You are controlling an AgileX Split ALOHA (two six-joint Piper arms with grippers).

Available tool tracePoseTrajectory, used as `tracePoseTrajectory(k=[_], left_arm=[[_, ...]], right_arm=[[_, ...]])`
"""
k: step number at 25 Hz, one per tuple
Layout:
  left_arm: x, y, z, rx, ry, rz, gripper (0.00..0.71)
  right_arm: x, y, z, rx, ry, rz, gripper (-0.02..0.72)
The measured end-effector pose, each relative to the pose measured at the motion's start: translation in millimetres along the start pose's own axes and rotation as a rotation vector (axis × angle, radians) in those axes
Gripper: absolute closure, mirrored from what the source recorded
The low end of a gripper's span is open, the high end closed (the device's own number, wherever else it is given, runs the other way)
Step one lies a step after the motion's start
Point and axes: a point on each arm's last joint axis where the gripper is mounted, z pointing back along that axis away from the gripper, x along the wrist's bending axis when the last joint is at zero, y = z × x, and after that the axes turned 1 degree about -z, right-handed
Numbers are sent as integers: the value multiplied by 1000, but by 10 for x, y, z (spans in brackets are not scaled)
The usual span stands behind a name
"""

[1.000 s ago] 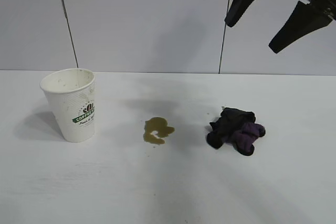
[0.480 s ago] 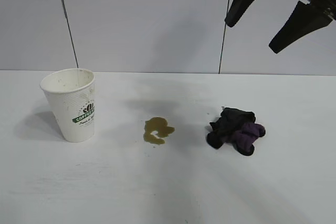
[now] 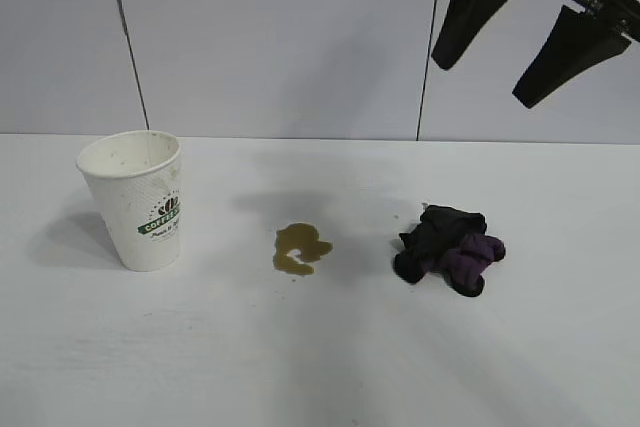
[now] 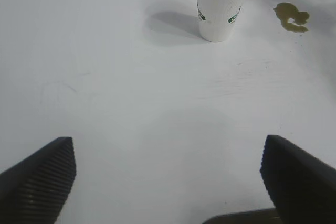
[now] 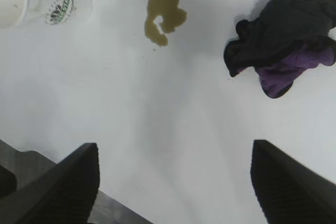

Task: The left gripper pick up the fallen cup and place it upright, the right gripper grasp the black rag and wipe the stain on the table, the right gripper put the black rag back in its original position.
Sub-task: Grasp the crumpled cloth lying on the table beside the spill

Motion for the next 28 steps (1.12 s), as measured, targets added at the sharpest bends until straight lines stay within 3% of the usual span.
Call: tracePoseTrajectory(k=[4,9,21,28], left_arm=[[0,0,0,0,0,0,23],[0,0,0,0,0,0,23],[0,0,0,0,0,0,23],[0,0,0,0,0,0,23]], right_arm=[[28,-54,-337,96,90,63,156],[12,-246,-693,105,172,77,156],[-241,-449,-1410,112,229,53,156],[-356,-449,-1503,133,317,104,156]])
